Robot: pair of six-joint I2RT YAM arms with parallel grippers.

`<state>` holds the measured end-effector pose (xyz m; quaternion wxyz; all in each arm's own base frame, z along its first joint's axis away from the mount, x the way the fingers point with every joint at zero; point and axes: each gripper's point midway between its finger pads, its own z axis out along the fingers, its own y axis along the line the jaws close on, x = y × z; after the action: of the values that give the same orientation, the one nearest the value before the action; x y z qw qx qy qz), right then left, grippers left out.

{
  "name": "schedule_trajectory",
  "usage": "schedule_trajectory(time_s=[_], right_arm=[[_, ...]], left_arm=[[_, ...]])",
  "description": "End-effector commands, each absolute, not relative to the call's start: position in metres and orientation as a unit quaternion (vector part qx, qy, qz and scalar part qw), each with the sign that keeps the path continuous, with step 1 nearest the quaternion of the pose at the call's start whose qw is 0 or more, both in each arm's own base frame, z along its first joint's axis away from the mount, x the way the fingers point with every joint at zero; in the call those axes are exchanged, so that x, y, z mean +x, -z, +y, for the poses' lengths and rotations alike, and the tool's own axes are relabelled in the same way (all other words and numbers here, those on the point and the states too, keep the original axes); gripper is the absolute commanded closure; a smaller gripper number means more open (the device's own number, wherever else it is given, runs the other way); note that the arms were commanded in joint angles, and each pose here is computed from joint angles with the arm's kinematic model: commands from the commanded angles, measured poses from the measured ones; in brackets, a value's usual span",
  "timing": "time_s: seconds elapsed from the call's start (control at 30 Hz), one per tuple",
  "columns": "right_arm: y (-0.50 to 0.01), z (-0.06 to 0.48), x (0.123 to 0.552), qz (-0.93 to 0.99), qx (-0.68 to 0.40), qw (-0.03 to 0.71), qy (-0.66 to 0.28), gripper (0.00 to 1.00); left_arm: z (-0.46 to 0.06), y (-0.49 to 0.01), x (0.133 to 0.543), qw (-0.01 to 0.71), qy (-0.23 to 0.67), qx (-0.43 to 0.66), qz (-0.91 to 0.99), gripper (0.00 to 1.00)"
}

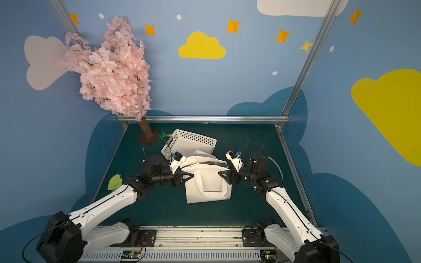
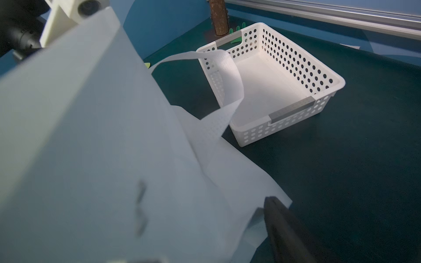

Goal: Place the ice pack in the delivery bag
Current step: Adjust the delivery bag at the center of the board.

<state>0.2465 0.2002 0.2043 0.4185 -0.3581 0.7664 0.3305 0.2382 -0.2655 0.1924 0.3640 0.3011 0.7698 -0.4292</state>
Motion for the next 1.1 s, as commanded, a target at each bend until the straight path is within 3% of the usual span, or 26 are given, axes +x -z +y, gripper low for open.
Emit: schedule_trajectory(time_s=[0.0,0.2,0.5,0.57,0.63,0.7,0.83,0.9,0.93,1.0,1.07], right_arm=[[-0.200,0.192,0.240,0.764,-0.373,0.417,-0.322,0.19],[-0.195,0.185,0.241,0.759,-0.378,0.423,-0.320,0.15],[-0.208,0.191,0.241,0.741,-0.407,0.416,-0.336,0.33],[-0.209,0.194,0.243,0.737,-0.411,0.412,-0.343,0.37],[-0.210,0.196,0.246,0.735,-0.412,0.413,-0.345,0.30],[-0.211,0.197,0.249,0.731,-0.414,0.417,-0.346,0.29],[-0.214,0.201,0.252,0.728,-0.411,0.410,-0.364,0.47],[-0.215,0.202,0.252,0.729,-0.408,0.409,-0.367,0.75],[-0.213,0.200,0.256,0.738,-0.395,0.412,-0.360,0.84],[-0.211,0.197,0.256,0.743,-0.387,0.416,-0.354,0.83],[-0.212,0.197,0.254,0.741,-0.387,0.421,-0.352,0.77]], left_arm=[[-0.268,-0.194,0.228,0.357,0.446,0.313,0.759,0.80],[-0.269,-0.194,0.227,0.353,0.448,0.316,0.758,0.80],[-0.270,-0.196,0.221,0.345,0.455,0.329,0.752,0.77],[-0.269,-0.196,0.218,0.340,0.456,0.336,0.751,0.81],[-0.269,-0.196,0.216,0.338,0.455,0.338,0.751,0.80],[-0.269,-0.197,0.214,0.338,0.459,0.342,0.748,0.81],[-0.269,-0.197,0.212,0.333,0.461,0.343,0.748,0.78],[-0.269,-0.196,0.213,0.331,0.462,0.342,0.748,0.78],[-0.269,-0.196,0.213,0.331,0.461,0.341,0.749,0.77],[-0.270,-0.196,0.215,0.332,0.460,0.341,0.750,0.76],[-0.269,-0.195,0.216,0.333,0.458,0.340,0.751,0.75]])
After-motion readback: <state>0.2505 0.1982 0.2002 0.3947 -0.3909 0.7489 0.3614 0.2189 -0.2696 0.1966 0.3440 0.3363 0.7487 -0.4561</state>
